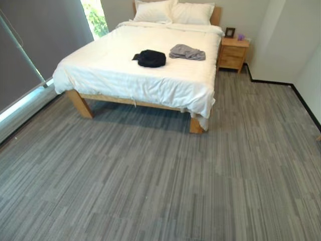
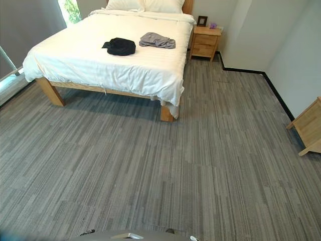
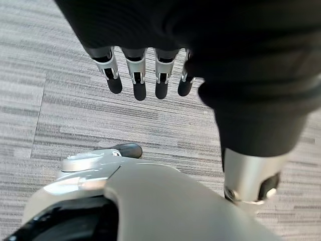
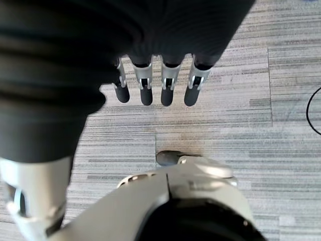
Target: Pick up bed clothes into laundry basket.
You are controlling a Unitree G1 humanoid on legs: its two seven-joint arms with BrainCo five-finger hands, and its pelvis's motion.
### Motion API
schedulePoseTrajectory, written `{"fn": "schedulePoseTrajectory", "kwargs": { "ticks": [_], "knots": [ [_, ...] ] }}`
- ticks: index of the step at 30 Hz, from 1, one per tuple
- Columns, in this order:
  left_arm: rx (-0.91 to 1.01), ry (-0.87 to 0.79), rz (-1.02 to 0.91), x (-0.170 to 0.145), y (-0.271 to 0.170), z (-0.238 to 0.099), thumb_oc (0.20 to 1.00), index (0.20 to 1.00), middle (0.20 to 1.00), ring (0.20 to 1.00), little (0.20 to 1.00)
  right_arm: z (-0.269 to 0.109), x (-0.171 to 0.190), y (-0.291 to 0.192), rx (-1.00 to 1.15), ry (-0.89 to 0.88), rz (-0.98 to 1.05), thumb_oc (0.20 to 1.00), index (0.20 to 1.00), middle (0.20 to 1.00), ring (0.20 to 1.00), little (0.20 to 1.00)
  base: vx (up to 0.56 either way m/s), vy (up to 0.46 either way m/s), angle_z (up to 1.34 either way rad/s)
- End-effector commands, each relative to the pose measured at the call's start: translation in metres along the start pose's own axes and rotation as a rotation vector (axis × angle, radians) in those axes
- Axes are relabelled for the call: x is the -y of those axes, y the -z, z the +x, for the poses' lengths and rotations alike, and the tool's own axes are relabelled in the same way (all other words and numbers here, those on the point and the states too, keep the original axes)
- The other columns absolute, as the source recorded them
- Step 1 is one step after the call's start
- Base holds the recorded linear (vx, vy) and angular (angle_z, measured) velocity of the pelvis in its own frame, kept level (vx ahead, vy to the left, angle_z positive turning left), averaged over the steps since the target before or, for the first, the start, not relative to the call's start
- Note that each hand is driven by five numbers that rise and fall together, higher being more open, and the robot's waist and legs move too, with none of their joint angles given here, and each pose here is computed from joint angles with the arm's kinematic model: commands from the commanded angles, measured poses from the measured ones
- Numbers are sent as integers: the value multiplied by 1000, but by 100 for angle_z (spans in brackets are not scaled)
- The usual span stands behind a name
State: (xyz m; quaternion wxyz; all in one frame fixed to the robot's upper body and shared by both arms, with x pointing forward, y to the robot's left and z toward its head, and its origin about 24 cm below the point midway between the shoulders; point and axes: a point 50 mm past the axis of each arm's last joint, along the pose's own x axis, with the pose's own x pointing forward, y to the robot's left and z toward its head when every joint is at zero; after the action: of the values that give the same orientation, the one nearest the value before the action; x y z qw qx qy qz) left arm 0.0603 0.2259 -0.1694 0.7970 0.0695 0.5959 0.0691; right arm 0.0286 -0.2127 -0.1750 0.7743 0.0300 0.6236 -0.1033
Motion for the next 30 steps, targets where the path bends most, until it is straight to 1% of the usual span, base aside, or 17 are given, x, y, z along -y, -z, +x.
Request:
{"fn": "schedulePoseTrajectory", "kwargs": {
  "ticks": [1,6,10,11,12,14,15,16,18,19,20,21,22,23,24,29,30],
  "knots": [
    [47,-23,-13,-4,-28,4,1000,1000,1000,1000,1000,2,-17,-13,35,-47,-8,1000,1000,1000,1000,1000,0,0,0],
    [43,-29,-32,-4,-30,4,1000,1000,1000,1000,1000,2,-20,-16,48,-62,9,1000,1000,1000,1000,1000,0,0,0],
    [-20,-17,-4,-5,-20,4,1000,1000,1000,1000,1000,3,-16,-18,39,-60,15,1000,1000,1000,1000,1000,10,0,0],
    [1,-9,-18,-5,-27,4,1000,1000,1000,1000,1000,3,-15,-23,52,-60,45,1000,1000,1000,1000,1000,45,9,-2],
    [90,-1,-8,-4,-51,5,1000,1000,1000,1000,1000,3,-14,-41,123,-65,99,1000,1000,1000,1000,1000,32,6,-1],
    [90,-1,-8,-4,-51,5,1000,1000,1000,1000,1000,3,-14,-41,123,-65,99,1000,1000,1000,1000,1000,0,0,0],
    [126,-2,6,-4,-61,5,1000,1000,1000,1000,1000,2,-12,-47,147,-59,123,1000,1000,1000,1000,1000,0,0,0],
    [245,-16,-4,-5,-92,3,1000,1000,1000,1000,1000,-1,-7,-70,244,-65,148,1000,1000,1000,1000,1000,0,0,0],
    [409,-13,-40,-7,-128,-6,1000,1000,1000,1000,1000,-9,1,-98,367,-68,110,1000,1000,1000,1000,1000,0,0,0],
    [409,-13,-40,-7,-128,-6,1000,1000,1000,1000,1000,-9,1,-98,367,-68,110,1000,1000,1000,1000,1000,-15,5,4],
    [606,8,-64,-11,-161,-26,1000,1000,1000,1000,1000,-25,8,-131,532,-66,67,1000,1000,1000,1000,1000,-23,11,5],
    [677,20,-79,-12,-171,-35,1000,1000,1000,1000,1000,-33,13,-143,593,-60,65,1000,1000,1000,1000,1000,-23,11,7],
    [676,20,-79,-12,-170,-35,1000,1000,1000,1000,1000,-33,13,-142,592,-59,65,1000,1000,1000,1000,1000,-15,13,5],
    [781,33,-110,-17,-181,-51,1000,1000,1000,1000,1000,-51,19,-166,725,-49,19,1000,1000,1000,1000,1000,-7,9,4],
    [828,33,-126,-21,-187,-59,1000,1000,1000,1000,1000,-63,19,-179,801,-55,-3,1000,1000,1000,1000,1000,0,0,0],
    [995,42,-213,-22,-205,-87,1000,1000,1000,1000,1000,-115,11,-217,1118,-64,-50,1000,1000,1000,1000,1000,0,0,0],
    [996,42,-213,-22,-206,-87,1000,1000,1000,1000,1000,-115,11,-218,1119,-64,-50,1000,1000,1000,1000,1000,0,0,0]
  ]
}}
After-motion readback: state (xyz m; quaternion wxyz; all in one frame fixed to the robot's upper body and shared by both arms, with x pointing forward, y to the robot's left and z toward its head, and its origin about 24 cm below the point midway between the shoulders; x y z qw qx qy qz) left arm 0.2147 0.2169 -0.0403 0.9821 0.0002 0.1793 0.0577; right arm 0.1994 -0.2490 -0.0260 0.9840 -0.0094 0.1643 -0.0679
